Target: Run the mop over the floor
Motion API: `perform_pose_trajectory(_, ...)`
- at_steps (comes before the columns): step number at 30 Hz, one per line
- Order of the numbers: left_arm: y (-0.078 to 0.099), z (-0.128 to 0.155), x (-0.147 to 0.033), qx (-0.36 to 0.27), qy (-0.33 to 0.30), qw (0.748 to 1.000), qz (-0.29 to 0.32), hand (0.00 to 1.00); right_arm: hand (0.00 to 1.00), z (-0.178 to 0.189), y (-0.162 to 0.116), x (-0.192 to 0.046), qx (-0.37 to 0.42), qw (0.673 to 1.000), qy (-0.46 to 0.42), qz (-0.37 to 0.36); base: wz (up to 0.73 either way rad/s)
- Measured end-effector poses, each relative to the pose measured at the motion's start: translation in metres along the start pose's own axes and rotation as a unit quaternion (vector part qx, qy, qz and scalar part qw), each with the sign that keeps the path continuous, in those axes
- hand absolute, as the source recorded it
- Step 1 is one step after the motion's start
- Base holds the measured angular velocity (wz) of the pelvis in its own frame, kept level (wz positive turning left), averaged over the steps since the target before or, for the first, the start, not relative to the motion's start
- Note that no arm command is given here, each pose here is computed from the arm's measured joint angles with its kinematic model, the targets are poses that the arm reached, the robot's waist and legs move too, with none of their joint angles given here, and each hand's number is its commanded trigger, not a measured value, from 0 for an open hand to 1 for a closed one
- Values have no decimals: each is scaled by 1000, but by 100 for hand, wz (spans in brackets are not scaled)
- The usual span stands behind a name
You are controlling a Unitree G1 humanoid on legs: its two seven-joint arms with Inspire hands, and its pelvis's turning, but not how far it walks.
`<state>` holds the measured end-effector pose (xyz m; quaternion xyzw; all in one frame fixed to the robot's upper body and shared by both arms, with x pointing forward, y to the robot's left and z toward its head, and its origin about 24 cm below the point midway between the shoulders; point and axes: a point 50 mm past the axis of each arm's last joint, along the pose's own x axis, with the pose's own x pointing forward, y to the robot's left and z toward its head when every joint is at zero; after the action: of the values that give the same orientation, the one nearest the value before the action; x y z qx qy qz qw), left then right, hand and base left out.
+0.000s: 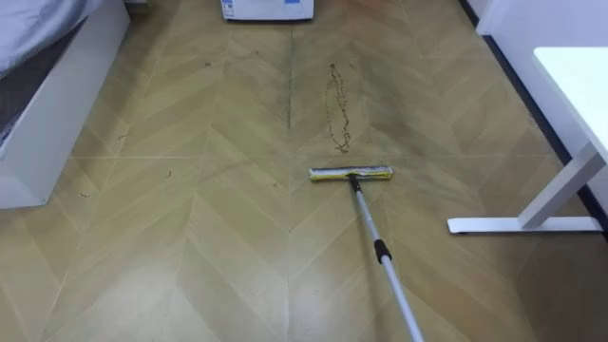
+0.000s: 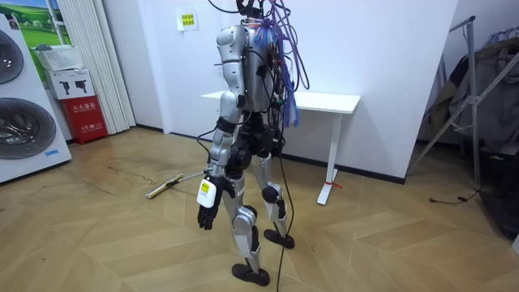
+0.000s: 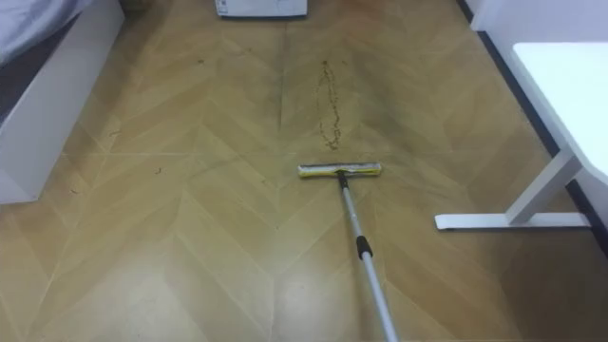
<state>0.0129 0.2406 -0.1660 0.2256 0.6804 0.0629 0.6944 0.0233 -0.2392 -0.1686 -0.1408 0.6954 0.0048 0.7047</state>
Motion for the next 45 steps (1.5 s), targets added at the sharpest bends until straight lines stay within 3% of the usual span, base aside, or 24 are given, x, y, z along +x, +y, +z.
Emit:
perform_pose_trajectory(32,-3,-7,0,4,10,1000,-21,0,100,-5,1,0,18,1000,10,-1,2)
perform_pose_trajectory(45,0,23,2,-3,-26,999,-23,0,100,11,-5,1,79,997,7,-24,8)
